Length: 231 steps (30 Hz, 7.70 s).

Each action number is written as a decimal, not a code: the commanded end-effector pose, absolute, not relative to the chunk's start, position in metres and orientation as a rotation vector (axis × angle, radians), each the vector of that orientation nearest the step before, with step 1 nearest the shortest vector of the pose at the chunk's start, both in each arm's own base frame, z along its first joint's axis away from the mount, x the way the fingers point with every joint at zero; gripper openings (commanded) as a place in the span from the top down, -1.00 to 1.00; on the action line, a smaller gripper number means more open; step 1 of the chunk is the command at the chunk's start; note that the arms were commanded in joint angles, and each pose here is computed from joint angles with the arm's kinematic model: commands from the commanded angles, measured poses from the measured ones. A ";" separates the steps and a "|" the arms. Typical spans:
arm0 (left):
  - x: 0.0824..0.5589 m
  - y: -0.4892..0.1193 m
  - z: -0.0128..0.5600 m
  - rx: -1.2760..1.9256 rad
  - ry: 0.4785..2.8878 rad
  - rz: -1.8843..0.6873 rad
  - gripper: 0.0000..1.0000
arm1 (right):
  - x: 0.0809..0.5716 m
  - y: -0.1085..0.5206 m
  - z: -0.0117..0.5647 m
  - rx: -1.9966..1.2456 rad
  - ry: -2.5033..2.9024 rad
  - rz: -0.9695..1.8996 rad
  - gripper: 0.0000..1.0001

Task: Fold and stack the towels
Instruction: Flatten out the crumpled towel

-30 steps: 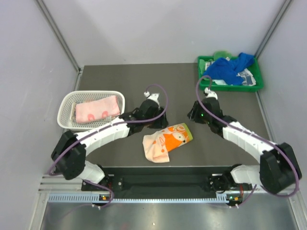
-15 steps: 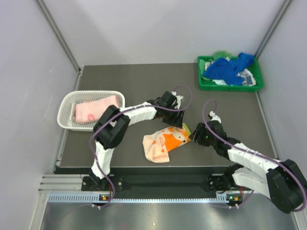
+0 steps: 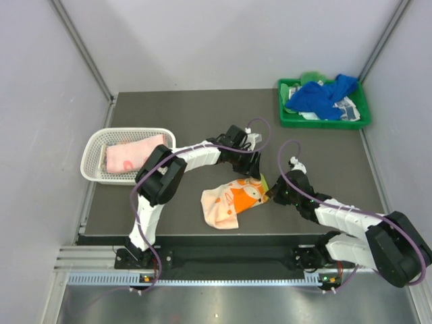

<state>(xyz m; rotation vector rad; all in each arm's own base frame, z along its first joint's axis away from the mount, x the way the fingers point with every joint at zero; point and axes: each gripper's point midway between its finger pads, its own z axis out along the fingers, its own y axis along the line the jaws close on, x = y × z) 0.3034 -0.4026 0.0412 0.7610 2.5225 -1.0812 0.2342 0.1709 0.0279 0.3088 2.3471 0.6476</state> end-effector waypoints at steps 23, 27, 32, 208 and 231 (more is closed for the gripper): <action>0.347 -0.417 0.056 0.744 2.407 -1.144 0.10 | 0.276 0.178 0.051 0.155 2.326 0.483 0.99; 0.358 -0.417 0.072 0.713 2.361 -1.144 0.27 | 0.284 0.177 0.062 0.142 2.304 0.457 0.99; 0.361 -0.416 0.089 0.714 2.327 -1.153 0.56 | 0.299 0.180 0.082 0.104 2.280 0.418 0.99; 0.186 -0.251 0.563 0.045 1.463 -1.252 1.00 | 0.186 0.140 0.560 -0.078 1.319 0.810 1.00; 0.539 -0.234 0.290 -0.330 1.908 -1.063 1.00 | 0.533 0.224 0.323 -0.014 1.805 0.809 1.00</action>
